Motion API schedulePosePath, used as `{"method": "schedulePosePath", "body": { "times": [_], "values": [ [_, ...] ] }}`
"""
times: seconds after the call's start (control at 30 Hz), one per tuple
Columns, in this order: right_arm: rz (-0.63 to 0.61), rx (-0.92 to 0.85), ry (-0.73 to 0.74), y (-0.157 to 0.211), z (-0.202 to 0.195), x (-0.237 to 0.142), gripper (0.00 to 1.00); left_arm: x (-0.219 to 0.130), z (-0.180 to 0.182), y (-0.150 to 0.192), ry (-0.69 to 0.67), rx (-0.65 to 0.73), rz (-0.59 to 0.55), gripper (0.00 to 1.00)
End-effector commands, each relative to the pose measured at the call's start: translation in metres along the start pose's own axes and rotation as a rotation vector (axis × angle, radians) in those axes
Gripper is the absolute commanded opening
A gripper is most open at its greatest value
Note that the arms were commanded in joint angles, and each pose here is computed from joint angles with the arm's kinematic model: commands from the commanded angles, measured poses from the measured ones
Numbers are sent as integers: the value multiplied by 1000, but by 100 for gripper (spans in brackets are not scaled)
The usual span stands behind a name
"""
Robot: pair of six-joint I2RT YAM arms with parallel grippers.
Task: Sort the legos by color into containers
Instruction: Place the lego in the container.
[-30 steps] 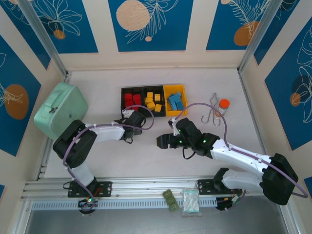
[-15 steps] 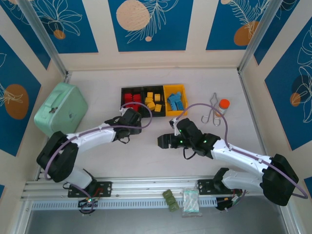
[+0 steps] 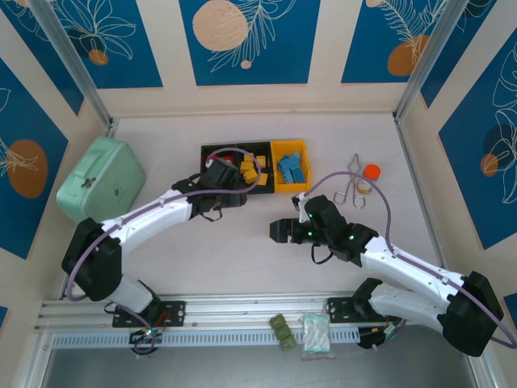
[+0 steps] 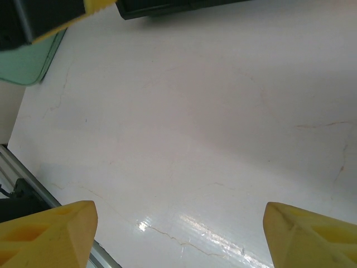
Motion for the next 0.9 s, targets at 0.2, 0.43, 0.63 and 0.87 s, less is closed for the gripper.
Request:
{"method": "schedulePosePath", "body": {
  "times": [0.2, 0.43, 0.63, 0.87],
  "values": [
    [5, 43, 16, 8, -12, -8, 79, 27, -45, -37, 41, 73, 51, 62],
    [-5, 58, 16, 9, -17, -12, 79, 57, -61, -64, 16, 87, 73, 62],
    [-11, 71, 19, 10, -21, -16, 79, 92, -55, -78, -34, 79, 117, 62],
    [-13, 83, 25, 11, -24, -19, 78, 107, -57, -93, -59, 97, 124, 65]
  ]
}}
Point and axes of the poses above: each hand's point on the last joint's axis, 136 mm out from that joint toward the fingers, its own x axis out along the fingers, its own z axis along the line the jaws close on, y = z × x, the point moved 5 cm from there along -x, back along the fingers, and after that the axes turned 1 degree about x, right-handed, at the moved point
